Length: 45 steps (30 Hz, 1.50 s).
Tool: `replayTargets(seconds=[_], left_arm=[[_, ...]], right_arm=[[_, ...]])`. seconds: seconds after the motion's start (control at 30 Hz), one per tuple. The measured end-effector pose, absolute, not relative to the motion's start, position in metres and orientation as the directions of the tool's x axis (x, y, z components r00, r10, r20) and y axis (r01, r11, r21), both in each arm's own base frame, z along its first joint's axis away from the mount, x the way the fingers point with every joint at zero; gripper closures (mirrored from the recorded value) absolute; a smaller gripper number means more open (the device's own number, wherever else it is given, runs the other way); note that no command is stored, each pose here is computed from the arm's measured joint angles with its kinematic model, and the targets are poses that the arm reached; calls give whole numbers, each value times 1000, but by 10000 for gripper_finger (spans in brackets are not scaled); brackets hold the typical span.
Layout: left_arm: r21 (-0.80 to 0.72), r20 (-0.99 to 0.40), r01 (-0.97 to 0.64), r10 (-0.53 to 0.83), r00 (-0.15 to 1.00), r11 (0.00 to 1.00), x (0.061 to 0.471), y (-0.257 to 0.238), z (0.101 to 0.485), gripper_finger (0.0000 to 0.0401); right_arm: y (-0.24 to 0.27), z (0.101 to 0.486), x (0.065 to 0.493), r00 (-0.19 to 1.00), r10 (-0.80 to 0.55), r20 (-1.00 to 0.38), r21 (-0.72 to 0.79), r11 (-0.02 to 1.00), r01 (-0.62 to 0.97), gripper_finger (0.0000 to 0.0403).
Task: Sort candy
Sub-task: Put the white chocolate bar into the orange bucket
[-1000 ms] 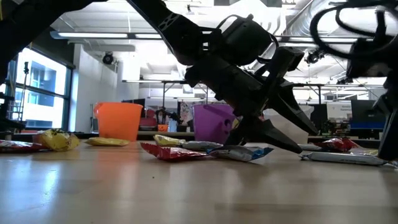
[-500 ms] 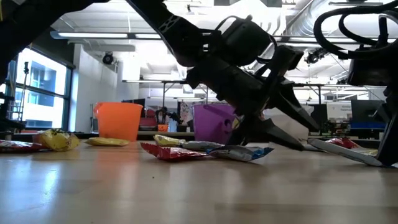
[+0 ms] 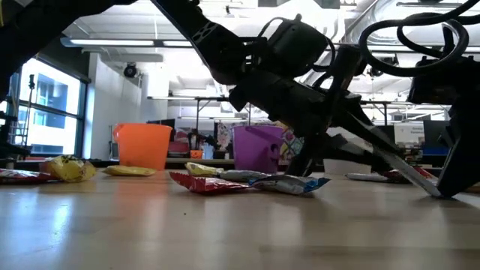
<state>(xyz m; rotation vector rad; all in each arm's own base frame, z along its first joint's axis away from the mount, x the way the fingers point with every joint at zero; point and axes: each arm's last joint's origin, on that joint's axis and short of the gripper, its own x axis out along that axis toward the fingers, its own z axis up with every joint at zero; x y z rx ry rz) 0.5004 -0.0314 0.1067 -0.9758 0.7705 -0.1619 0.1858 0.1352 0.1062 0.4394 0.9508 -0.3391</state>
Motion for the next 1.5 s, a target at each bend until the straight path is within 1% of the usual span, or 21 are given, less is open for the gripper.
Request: replayTargets(seconds=[0.1,0.17,0.43,0.73,0.87,0.97,1.07,1.17,1.27,1.37,1.5], left_arm=[[-791,-513,-213,-435,740,573,501,-28,107,375],[-788,-516,-212,-432,740,578,501,-26,106,391],[-771,-527,-204,-426,735,603,500,-24,107,397],[-727,-566,-215,-393,725,652,496,-2,111,399],[-706,-571,-222,-355,740,672,495,12,116,400],[-685,-573,-218,-331,750,695,494,22,124,400],[-649,-609,-236,-308,731,723,487,32,133,400],[-598,-633,-250,-257,730,762,479,49,154,400],[-526,-649,-285,-162,743,801,466,69,184,400],[-458,-668,-323,-80,740,828,448,89,214,400],[-355,-698,-389,36,715,850,413,119,258,400]], right_arm=[[135,106,186,540,-86,-837,210,861,463,403],[135,106,186,540,-87,-837,209,861,463,403],[135,106,186,541,-89,-837,203,866,457,403],[136,111,190,568,-132,-812,178,871,457,401],[140,117,196,584,-121,-803,177,887,427,380],[140,122,201,593,-136,-793,170,886,431,348],[136,124,204,575,-168,-801,139,881,451,311],[132,125,206,559,-190,-807,119,876,468,289],[127,126,210,561,-211,-801,115,865,489,288],[121,126,214,564,-231,-793,118,850,514,307],[112,127,221,569,-247,-784,139,824,549,360]])
